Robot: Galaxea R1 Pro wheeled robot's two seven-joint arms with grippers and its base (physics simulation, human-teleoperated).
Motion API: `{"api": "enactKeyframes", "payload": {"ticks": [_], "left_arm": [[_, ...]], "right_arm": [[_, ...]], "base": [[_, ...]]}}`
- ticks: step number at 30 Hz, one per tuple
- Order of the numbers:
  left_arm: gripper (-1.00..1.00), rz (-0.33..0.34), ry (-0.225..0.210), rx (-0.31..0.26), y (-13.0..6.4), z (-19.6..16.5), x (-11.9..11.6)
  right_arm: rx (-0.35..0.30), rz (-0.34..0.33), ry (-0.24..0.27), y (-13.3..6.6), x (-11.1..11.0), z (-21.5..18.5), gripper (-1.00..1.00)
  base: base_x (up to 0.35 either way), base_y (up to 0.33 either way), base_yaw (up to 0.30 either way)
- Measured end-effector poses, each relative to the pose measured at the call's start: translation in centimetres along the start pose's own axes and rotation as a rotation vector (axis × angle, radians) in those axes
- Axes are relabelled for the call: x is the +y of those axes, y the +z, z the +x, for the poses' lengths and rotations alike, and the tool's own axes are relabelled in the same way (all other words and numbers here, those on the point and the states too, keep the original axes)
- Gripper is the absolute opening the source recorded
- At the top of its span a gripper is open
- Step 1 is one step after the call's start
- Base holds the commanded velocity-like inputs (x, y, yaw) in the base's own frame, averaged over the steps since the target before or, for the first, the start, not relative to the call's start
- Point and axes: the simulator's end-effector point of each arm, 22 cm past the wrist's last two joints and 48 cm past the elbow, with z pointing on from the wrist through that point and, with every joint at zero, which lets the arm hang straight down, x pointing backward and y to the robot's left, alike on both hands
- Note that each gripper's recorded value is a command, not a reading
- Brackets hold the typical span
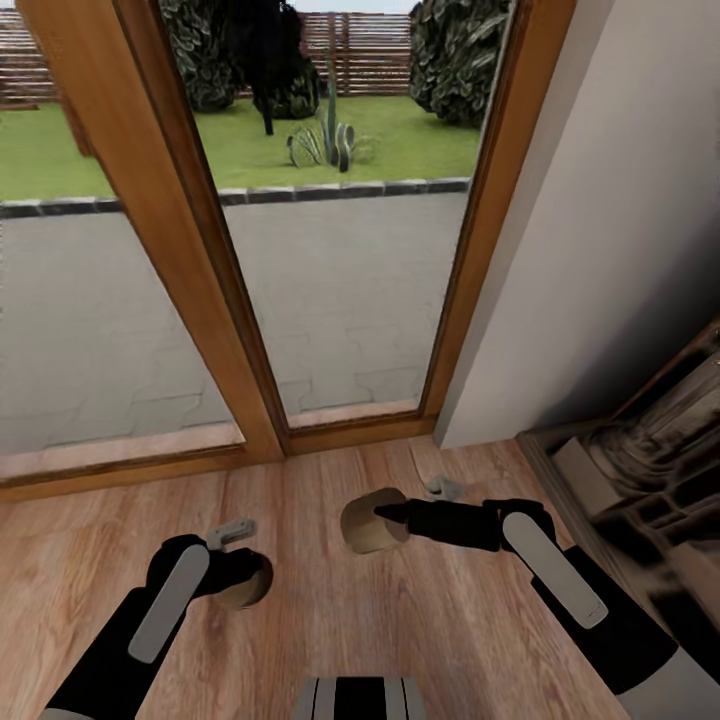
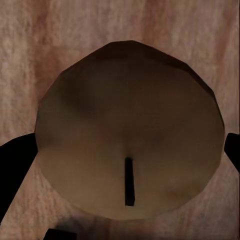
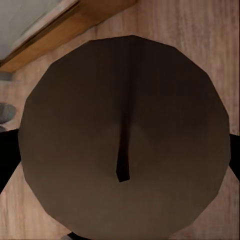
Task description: Place each of the two pumpkins and all three candles from the living room inside a cabinet in the living room (use any cabinet), then make sure every cabinet is closed, and position the cauldron so it is next to a table in the living room.
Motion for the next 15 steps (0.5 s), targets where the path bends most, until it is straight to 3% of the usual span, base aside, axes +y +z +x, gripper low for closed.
{"api": "enactKeyframes", "payload": {"ticks": [3, 7, 10, 15], "left_arm": [[-1.00, 0.007, 0.001, -0.022, -0.8, -0.7, -0.2], [-1.00, 0.018, 0.004, -0.066, -2.3, -2.1, -0.7], [-1.00, 0.020, 0.002, -0.085, -3.0, -2.7, -0.6], [-1.00, 0.026, -0.002, -0.107, -4.0, -3.3, -0.7]], "right_arm": [[0.019, 0.137, -0.021, -0.7, -2.4, 0.2, -1.00], [0.033, 0.380, -0.068, -2.6, -6.1, 0.1, -1.00], [0.022, 0.424, -0.068, -3.1, -5.9, -0.2, -1.00], [0.001, 0.443, -0.080, -3.9, -5.1, -0.8, -1.00]], "base": [[0.000, 0.000, 0.000], [0.000, 0.000, 0.000], [0.000, 0.000, 0.000], [0.000, 0.000, 0.000]]}}
